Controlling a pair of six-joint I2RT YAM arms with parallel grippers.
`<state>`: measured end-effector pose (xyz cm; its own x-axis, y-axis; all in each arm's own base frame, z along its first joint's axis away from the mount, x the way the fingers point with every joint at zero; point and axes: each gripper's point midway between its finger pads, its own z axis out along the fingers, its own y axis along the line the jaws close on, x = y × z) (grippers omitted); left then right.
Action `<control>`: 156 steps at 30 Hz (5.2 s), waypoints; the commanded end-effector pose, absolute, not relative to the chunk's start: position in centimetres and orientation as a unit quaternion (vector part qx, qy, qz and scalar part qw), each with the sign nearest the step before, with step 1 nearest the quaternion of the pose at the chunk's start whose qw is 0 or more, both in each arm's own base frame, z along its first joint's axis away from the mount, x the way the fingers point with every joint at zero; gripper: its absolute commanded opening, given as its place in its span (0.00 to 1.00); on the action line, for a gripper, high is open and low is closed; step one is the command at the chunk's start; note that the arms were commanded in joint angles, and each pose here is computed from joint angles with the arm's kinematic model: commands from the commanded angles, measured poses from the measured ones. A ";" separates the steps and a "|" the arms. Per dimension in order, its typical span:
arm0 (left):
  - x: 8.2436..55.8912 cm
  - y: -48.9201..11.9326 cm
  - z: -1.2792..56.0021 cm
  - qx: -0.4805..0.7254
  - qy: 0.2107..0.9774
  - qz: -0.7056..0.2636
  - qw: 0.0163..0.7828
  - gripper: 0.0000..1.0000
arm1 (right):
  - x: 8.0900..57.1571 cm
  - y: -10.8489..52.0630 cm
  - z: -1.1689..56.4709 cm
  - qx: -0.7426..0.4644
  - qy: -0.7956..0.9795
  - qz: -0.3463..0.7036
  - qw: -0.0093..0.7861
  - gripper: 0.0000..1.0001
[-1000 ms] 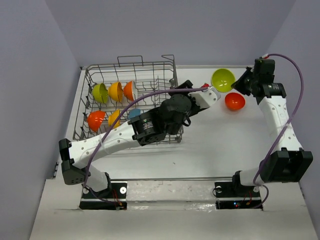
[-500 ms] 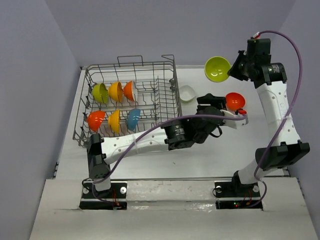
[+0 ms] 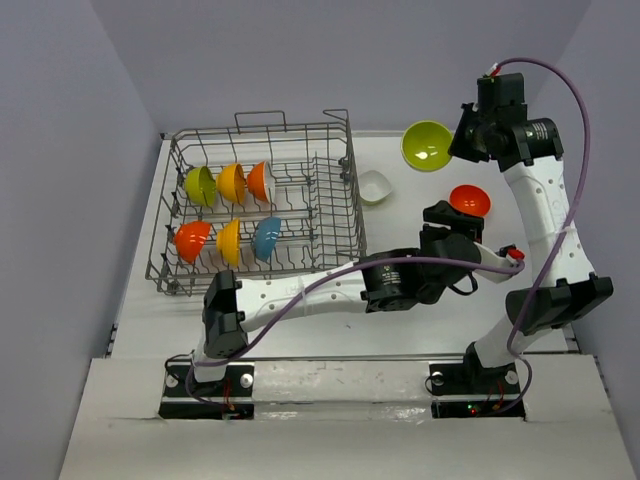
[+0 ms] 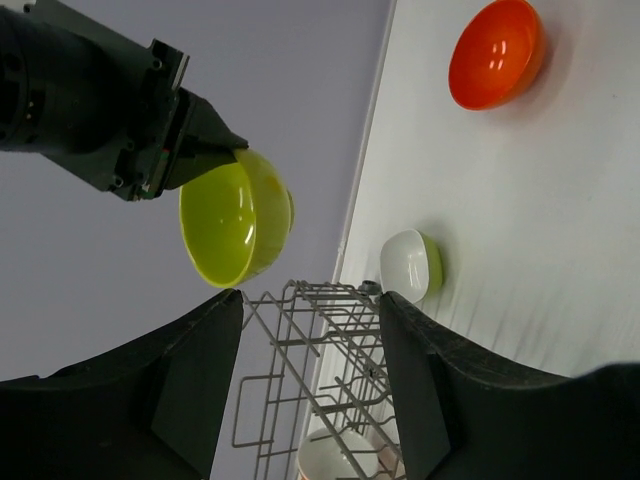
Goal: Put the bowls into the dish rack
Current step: Pass from the right arm to the left
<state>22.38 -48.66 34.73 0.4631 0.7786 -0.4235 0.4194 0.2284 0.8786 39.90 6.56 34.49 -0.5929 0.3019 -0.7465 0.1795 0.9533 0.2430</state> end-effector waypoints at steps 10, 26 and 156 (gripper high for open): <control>24.0 -48.7 35.6 0.585 0.488 0.192 0.619 0.69 | 37.1 8.1 38.9 0.094 0.850 0.068 0.513 0.01; 24.9 -48.9 34.4 0.574 0.492 0.224 0.615 0.69 | 36.0 7.4 39.5 0.095 0.828 0.063 0.550 0.01; 36.6 -39.0 43.6 0.342 0.536 0.368 0.679 0.68 | 36.3 8.1 45.9 0.059 0.678 0.104 0.725 0.01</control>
<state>35.60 -45.05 36.36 0.2237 0.9438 -0.2433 -0.0234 0.2548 0.9667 37.29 8.62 43.38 0.0000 0.2040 -0.9790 -0.0677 0.9767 0.2035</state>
